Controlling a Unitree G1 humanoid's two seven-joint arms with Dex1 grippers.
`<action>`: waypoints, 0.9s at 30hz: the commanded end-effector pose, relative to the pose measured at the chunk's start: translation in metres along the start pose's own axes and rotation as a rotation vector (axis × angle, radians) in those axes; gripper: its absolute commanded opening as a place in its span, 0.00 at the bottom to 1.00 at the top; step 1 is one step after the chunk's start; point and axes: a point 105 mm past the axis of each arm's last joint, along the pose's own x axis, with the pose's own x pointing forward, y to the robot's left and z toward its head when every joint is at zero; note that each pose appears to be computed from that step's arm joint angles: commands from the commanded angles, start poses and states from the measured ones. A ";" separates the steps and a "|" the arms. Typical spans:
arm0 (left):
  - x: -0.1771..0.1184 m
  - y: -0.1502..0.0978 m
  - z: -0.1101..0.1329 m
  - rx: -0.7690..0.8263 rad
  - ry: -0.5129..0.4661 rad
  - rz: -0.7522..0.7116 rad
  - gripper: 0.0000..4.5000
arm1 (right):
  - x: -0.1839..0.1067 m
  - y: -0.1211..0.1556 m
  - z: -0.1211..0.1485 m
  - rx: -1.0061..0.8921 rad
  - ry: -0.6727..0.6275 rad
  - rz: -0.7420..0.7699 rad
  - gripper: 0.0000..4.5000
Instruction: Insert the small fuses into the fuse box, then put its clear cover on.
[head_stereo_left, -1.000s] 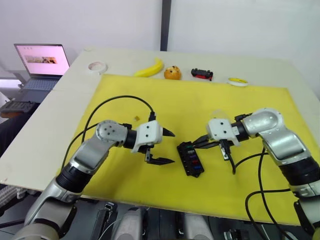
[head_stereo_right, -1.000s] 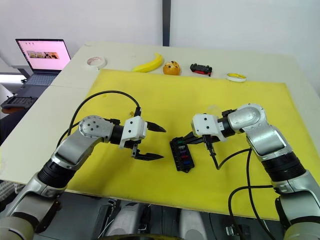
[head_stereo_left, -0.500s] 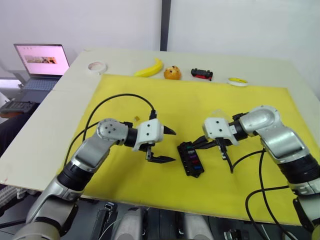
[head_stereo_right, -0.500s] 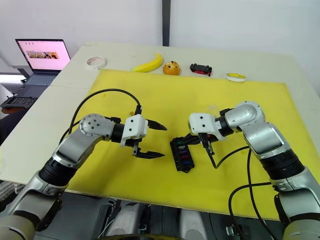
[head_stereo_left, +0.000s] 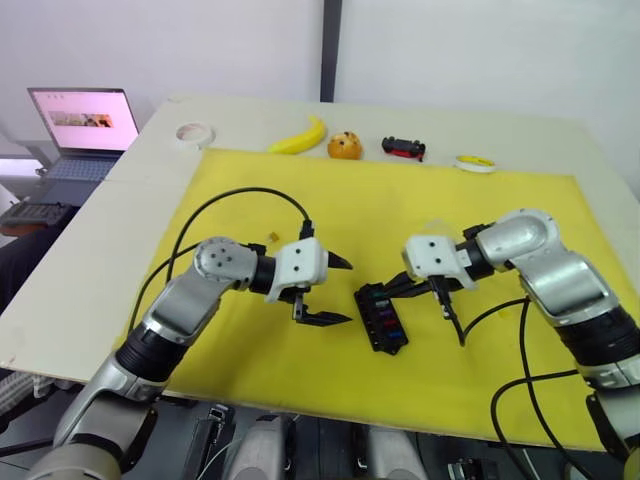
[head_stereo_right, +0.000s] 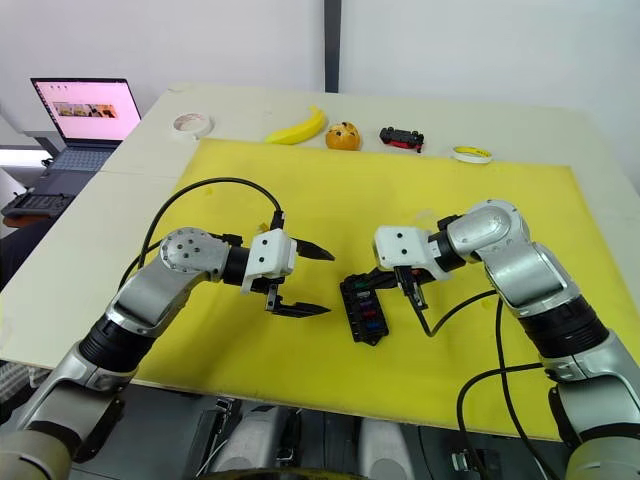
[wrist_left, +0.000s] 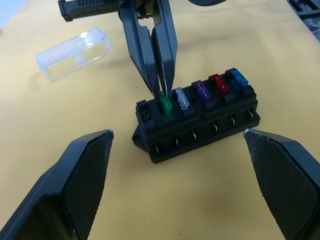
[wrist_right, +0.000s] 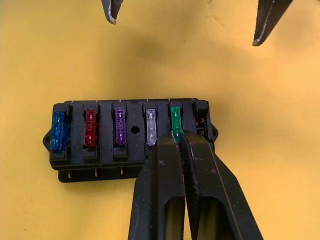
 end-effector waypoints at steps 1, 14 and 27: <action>-0.002 0.003 0.008 0.039 -0.017 0.016 0.98 | -0.005 -0.005 0.015 -0.024 -0.052 -0.043 0.00; -0.003 0.003 0.006 0.041 -0.011 0.014 1.00 | -0.032 -0.008 0.034 0.013 -0.149 -0.069 0.53; 0.000 0.006 0.006 0.042 -0.027 0.011 1.00 | -0.005 -0.006 0.021 0.202 -0.429 -0.070 0.00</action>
